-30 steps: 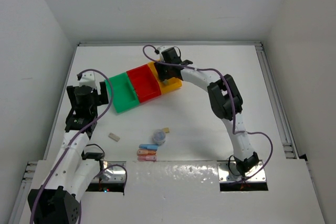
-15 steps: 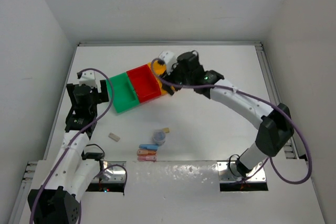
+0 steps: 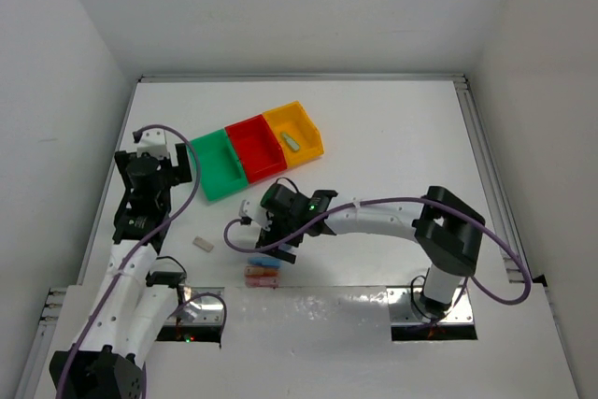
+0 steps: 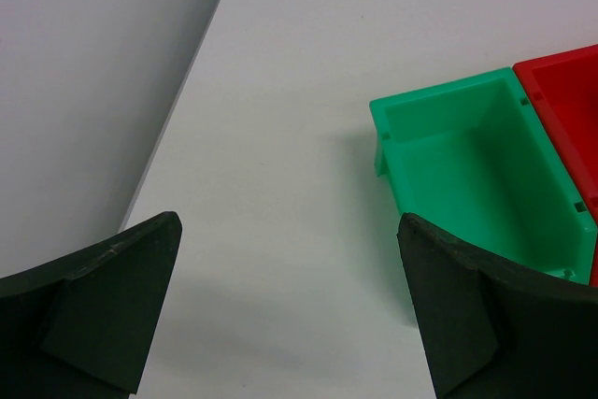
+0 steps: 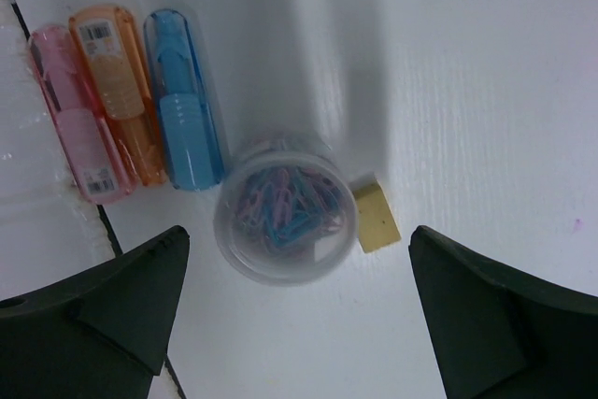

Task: Sort the stationery into containers
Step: Pick up the stationery from the center of the board.

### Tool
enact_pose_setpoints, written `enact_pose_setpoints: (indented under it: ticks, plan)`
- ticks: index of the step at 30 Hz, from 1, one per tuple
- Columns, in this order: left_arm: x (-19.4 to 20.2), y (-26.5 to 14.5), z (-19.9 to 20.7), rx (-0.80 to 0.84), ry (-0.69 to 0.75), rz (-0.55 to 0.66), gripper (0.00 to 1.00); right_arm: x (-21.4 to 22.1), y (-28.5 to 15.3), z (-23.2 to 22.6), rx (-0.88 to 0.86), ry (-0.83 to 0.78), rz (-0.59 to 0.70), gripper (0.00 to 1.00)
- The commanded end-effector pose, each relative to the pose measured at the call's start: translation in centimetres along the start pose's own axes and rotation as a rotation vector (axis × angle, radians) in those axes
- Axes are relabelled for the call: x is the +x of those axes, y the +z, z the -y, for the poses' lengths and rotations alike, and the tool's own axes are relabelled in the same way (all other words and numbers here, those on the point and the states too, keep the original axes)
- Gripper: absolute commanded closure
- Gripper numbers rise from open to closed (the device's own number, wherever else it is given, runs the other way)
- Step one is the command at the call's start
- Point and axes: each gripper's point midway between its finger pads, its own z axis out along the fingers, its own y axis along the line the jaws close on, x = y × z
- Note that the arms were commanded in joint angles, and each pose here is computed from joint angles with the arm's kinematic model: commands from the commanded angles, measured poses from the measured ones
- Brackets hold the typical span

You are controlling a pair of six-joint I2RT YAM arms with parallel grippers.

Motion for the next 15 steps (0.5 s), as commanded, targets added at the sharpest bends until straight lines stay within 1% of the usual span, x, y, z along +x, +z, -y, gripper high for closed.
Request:
enact_pose_setpoints:
  ticks: [1, 3, 6, 10, 12, 15]
  plan:
    - [-0.3, -0.2, 0.0, 0.007, 0.002, 0.016, 0.00, -1.5, 1.1, -0.5, 0.040, 0.030, 0.050, 0.01]
    - [0.0, -0.2, -0.1, 0.003, 0.008, 0.007, 0.00, -1.2, 1.7, -0.3, 0.070, 0.054, 0.051, 0.02]
    - [0.0, -0.3, -0.1, -0.001, 0.009, 0.005, 0.00, -0.8, 1.9, 0.1, 0.090, 0.057, 0.042, 0.05]
    - [-0.2, -0.3, -0.2, 0.000, 0.016, 0.009, 0.00, -0.5, 1.9, 0.0, 0.084, 0.034, 0.027, 0.16]
    - [-0.3, -0.3, -0.4, -0.007, 0.023, 0.014, 0.00, -0.3, 1.9, 0.0, 0.082, 0.036, 0.018, 0.18]
    - [-0.5, -0.3, -0.5, -0.012, 0.029, 0.018, 0.00, -0.2, 1.8, -0.4, 0.058, 0.034, 0.010, 0.29]
